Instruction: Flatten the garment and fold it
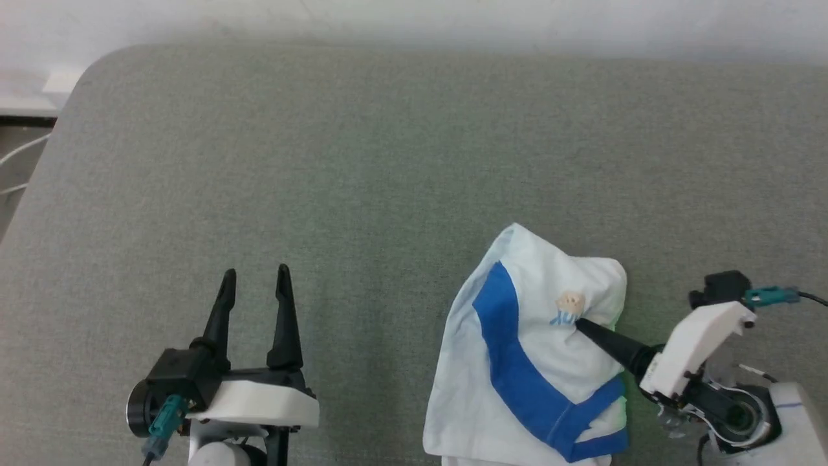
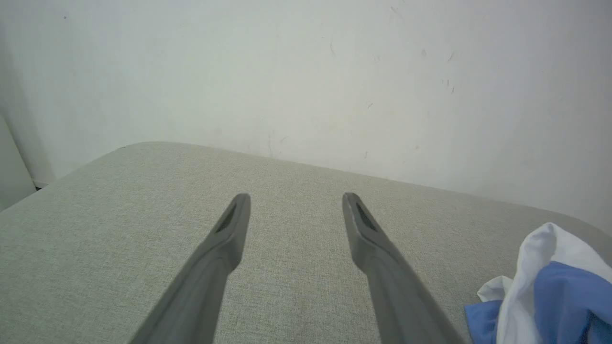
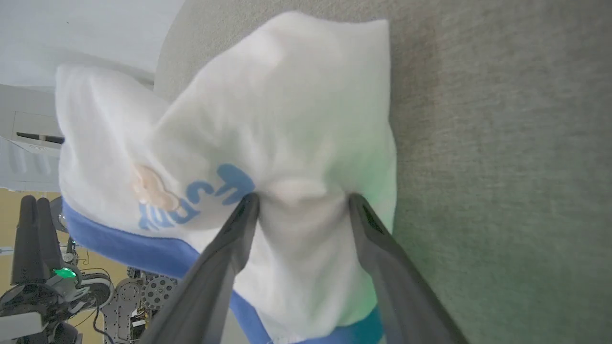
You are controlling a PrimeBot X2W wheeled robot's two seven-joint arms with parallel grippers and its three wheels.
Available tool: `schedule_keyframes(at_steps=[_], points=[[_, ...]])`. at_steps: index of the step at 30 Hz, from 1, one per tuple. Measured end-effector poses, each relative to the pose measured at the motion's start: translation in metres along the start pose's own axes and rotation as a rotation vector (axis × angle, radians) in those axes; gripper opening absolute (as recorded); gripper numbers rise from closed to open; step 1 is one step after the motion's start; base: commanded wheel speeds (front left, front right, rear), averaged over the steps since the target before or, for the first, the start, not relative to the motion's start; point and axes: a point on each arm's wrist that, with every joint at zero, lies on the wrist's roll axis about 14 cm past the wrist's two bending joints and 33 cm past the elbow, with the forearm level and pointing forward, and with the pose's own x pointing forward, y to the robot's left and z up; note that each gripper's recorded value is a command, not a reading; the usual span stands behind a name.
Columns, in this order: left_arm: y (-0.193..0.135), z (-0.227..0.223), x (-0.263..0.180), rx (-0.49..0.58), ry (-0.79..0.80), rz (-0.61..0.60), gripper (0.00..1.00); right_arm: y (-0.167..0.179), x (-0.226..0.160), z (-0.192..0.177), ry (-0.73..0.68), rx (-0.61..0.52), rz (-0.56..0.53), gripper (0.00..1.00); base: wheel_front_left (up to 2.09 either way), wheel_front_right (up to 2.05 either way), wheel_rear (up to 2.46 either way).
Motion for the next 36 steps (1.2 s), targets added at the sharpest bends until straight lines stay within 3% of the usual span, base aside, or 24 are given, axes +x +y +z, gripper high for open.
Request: schedule_keyframes(at_steps=[3, 4, 6, 12, 20, 26, 36], points=[[0.003, -0.004, 0.0, 0.003, 0.011, 0.008, 1.0, -0.004, 0.013, -0.009, 0.057, -0.027, -0.022, 1.0, 0.0, 0.0, 0.0], [0.004, -0.004, 0.001, 0.002, 0.014, 0.013, 1.0, -0.004, 0.017, -0.01, 0.071, -0.033, -0.025, 0.82, 0.0, 0.0, 0.0], [0.006, -0.006, 0.0, 0.001, 0.019, 0.019, 1.0, -0.005, 0.023, -0.011, 0.089, -0.051, -0.029, 0.0, 0.0, 0.0, 0.0], [0.008, -0.007, -0.001, 0.004, 0.022, 0.03, 1.0, 0.002, 0.028, -0.013, 0.118, -0.132, -0.03, 0.0, 0.0, 0.0, 0.0], [0.0, 0.005, -0.003, -0.007, -0.013, 0.003, 1.0, 0.004, 0.007, -0.006, 0.108, -0.383, -0.092, 0.0, 0.0, 0.0, 0.0], [-0.021, 0.005, -0.002, -0.025, -0.016, -0.063, 1.0, -0.018, -0.027, 0.022, 0.063, -0.591, -0.239, 0.0, 0.0, 0.0, 0.0], [-0.085, 0.002, 0.022, -0.058, -0.023, -0.243, 1.0, -0.065, -0.105, 0.091, -0.096, -0.657, -0.495, 0.0, 0.0, 0.0, 0.0]])
